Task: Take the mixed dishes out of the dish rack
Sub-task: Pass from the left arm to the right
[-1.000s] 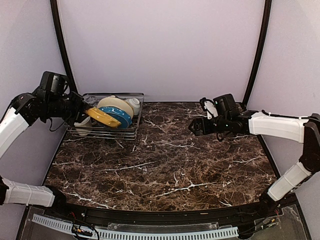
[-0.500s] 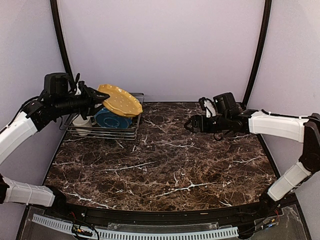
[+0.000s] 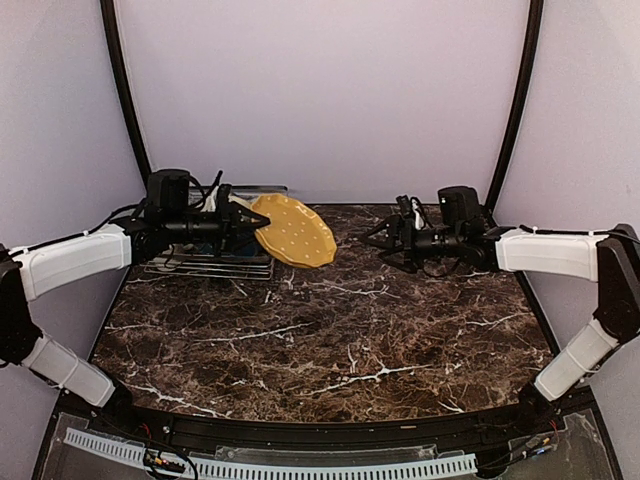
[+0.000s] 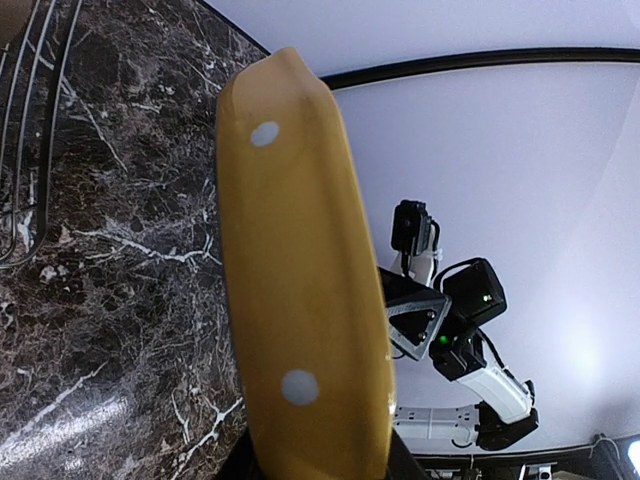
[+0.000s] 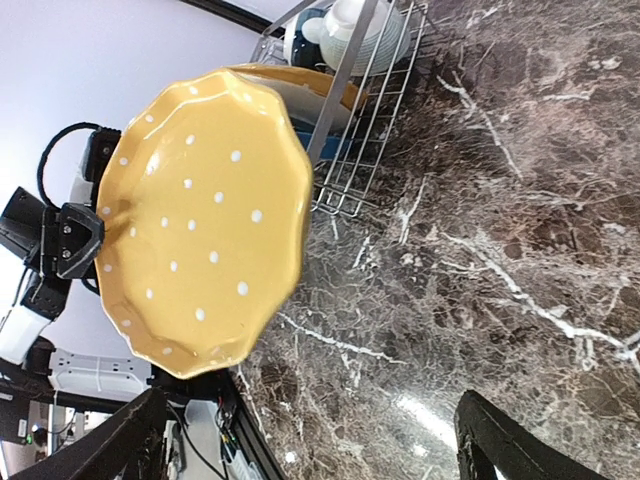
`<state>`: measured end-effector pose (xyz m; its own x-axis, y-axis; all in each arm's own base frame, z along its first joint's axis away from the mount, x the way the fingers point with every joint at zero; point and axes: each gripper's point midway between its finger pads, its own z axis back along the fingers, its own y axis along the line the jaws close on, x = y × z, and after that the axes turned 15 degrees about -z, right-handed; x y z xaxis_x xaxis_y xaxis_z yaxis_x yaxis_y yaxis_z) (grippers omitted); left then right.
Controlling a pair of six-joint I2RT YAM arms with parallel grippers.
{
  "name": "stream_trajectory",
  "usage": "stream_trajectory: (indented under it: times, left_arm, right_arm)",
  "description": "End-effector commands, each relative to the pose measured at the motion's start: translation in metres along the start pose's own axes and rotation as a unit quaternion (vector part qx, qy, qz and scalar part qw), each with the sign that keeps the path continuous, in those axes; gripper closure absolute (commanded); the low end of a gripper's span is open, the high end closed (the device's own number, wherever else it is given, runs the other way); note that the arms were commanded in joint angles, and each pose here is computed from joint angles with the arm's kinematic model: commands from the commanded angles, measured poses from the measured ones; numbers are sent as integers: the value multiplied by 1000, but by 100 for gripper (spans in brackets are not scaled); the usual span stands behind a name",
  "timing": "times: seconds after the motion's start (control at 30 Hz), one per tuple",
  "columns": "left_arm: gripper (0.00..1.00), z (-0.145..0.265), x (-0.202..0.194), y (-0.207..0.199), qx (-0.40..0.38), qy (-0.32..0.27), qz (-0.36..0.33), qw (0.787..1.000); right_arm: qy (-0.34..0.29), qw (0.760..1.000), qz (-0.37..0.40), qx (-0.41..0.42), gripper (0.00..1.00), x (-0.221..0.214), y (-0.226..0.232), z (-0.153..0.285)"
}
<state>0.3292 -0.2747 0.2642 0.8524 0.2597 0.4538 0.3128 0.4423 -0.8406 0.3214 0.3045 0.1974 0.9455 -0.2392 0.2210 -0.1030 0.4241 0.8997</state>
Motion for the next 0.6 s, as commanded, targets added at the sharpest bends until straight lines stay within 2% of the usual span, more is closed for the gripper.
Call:
stream_trajectory:
  times: [0.0, 0.2, 0.27, 0.4, 0.57]
  left_arm:
    - [99, 5, 1, -74, -146, 1, -118, 982]
    - [99, -21, -29, -63, -168, 46, -112, 978]
    - [99, -29, -37, -64, -181, 51, -110, 976]
    - [99, -43, -49, -68, -199, 60, -104, 973]
    - [99, -47, -56, -65, -200, 63, -105, 972]
  right_arm:
    - [34, 997, -27, 58, 4, -3, 13, -13]
    - [50, 996, -31, 71, 14, -3, -1, -32]
    - [58, 995, -36, 72, 22, -5, -9, -38]
    - [88, 987, -51, 126, 48, -19, -7, -38]
    - [88, 985, -59, 135, 67, -30, -18, -30]
